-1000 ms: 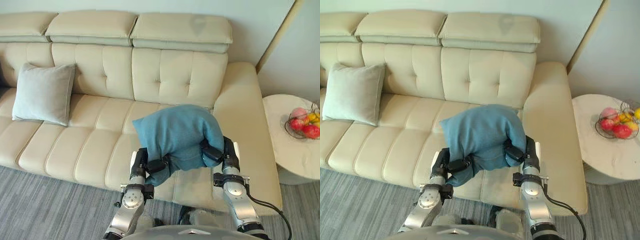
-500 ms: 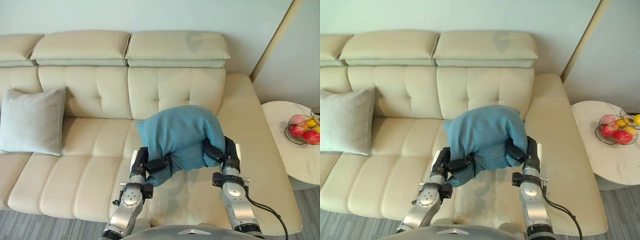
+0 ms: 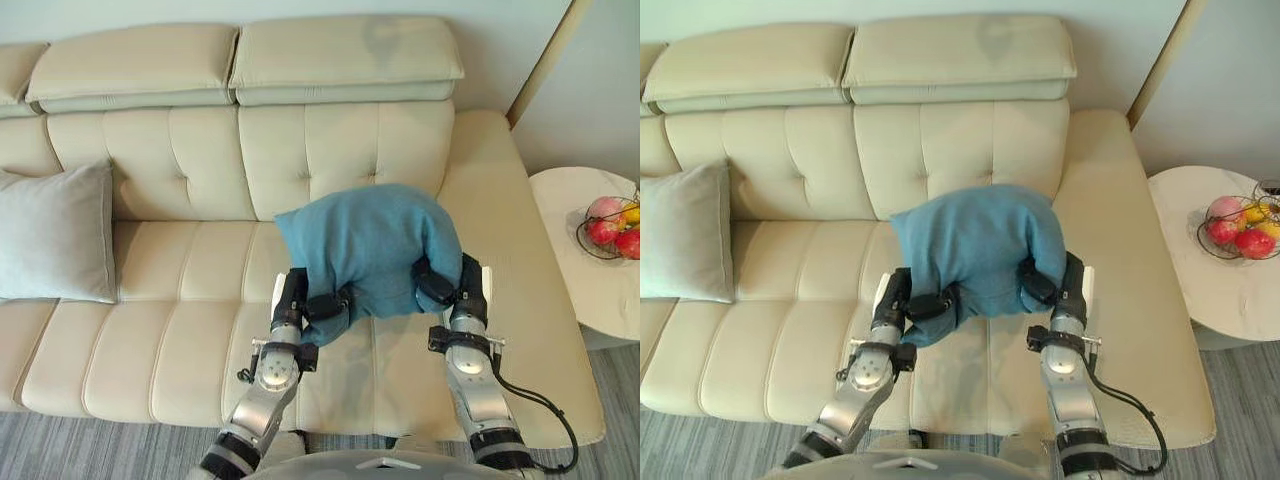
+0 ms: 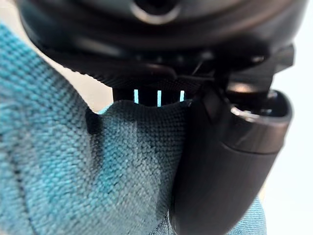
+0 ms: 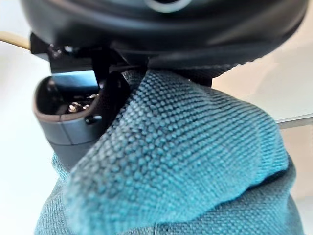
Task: Pick up cushions and gather them together orderly.
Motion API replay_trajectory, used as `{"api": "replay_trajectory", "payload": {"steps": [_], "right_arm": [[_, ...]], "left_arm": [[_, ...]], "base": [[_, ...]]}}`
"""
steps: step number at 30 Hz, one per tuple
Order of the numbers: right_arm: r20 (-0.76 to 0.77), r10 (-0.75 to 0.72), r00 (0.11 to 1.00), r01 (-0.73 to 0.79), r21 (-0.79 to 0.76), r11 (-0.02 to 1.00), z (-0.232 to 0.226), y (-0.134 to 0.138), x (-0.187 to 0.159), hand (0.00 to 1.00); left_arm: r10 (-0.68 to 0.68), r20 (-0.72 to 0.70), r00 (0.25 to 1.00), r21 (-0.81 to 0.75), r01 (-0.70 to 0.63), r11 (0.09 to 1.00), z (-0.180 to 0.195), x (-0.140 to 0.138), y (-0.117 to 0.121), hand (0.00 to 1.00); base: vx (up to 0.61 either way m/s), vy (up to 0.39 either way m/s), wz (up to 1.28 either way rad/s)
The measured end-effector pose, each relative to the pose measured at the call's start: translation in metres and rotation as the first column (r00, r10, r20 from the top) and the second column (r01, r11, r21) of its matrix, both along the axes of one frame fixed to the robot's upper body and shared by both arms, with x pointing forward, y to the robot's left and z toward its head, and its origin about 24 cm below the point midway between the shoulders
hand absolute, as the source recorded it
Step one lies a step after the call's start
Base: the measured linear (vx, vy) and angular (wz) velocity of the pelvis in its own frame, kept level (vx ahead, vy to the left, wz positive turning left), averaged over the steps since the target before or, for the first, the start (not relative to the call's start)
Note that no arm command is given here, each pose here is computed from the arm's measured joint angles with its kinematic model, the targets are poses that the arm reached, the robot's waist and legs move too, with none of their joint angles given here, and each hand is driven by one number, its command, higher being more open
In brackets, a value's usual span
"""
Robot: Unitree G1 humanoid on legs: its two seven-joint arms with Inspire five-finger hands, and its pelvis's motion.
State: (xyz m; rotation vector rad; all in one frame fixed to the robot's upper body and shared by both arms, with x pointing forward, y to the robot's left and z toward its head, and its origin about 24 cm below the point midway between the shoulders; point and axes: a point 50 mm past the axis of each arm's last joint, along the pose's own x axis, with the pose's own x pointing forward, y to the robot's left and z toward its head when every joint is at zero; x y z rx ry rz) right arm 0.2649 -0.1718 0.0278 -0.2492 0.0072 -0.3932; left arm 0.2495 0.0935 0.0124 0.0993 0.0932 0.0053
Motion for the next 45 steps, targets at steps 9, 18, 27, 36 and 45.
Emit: {"api": "replay_trajectory", "payload": {"steps": [9,18,27,36,45], "right_arm": [[0.368,-0.02,0.93,0.049,-0.069,0.996,0.119,0.016,0.083,0.0],[0.429,-0.066,0.901,0.066,0.017,0.998,0.171,0.026,0.119,1.0],[0.316,-0.027,0.948,0.001,0.084,0.996,0.165,0.036,0.134,1.0],[0.203,0.029,0.979,-0.056,0.132,0.99,0.1,0.038,0.107,1.0],[0.173,-0.011,0.985,-0.011,0.122,0.992,0.074,0.005,0.083,1.0]], "left_arm": [[0.068,0.453,0.889,0.05,-0.102,0.994,0.128,0.081,0.001,0.0],[0.094,0.59,0.802,0.119,-0.201,0.972,0.193,0.119,0.005,1.0],[0.18,0.536,0.825,0.102,-0.274,0.956,0.195,0.137,0.021,1.0],[0.166,0.34,0.926,0.093,-0.209,0.974,0.123,0.122,0.018,1.0],[0.169,0.3,0.939,0.103,-0.208,0.973,0.096,0.103,0.038,1.0]], "base": [[-0.08,-0.001,0.16],[-0.04,-0.021,0.08],[-0.08,-0.02,-0.03],[0.0,-0.051,0.0],[0.02,-0.095,-0.12]]}}
